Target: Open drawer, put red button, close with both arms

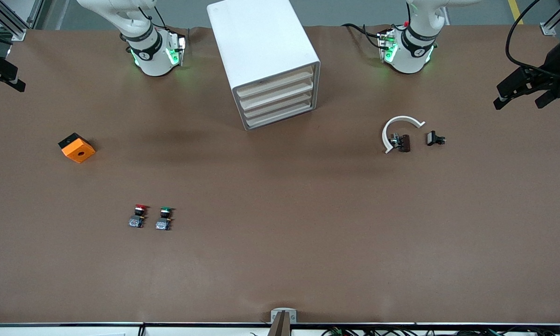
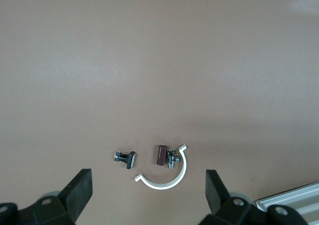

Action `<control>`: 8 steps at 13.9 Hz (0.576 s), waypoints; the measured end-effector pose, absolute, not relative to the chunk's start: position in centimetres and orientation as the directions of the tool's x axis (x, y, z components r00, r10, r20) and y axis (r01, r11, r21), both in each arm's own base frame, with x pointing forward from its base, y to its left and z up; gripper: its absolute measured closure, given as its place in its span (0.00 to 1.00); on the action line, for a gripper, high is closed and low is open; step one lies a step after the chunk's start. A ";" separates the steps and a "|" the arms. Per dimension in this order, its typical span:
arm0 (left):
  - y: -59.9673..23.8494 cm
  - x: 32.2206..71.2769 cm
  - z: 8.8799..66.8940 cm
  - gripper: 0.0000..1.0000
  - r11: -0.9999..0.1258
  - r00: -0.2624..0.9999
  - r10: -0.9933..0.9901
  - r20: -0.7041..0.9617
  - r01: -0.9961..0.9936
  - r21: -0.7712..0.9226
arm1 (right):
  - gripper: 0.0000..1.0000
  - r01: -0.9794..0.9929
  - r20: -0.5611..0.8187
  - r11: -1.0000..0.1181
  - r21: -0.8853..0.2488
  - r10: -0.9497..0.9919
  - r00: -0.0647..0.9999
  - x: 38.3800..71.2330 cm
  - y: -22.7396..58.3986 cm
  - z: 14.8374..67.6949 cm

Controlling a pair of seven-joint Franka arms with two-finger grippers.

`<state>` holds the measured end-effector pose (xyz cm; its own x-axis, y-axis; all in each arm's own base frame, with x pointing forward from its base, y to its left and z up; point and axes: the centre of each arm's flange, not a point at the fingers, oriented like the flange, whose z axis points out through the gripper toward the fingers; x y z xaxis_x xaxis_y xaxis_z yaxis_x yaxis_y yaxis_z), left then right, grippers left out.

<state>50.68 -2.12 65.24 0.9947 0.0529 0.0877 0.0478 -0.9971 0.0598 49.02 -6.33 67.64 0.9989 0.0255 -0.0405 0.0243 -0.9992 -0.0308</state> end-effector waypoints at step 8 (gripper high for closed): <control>-1.7 50.8 64.8 0.00 -0.997 0.995 0.061 0.073 0.057 0.059 | 0.00 0.024 -0.041 -0.999 -0.031 0.025 0.999 49.0 -6.3 67.6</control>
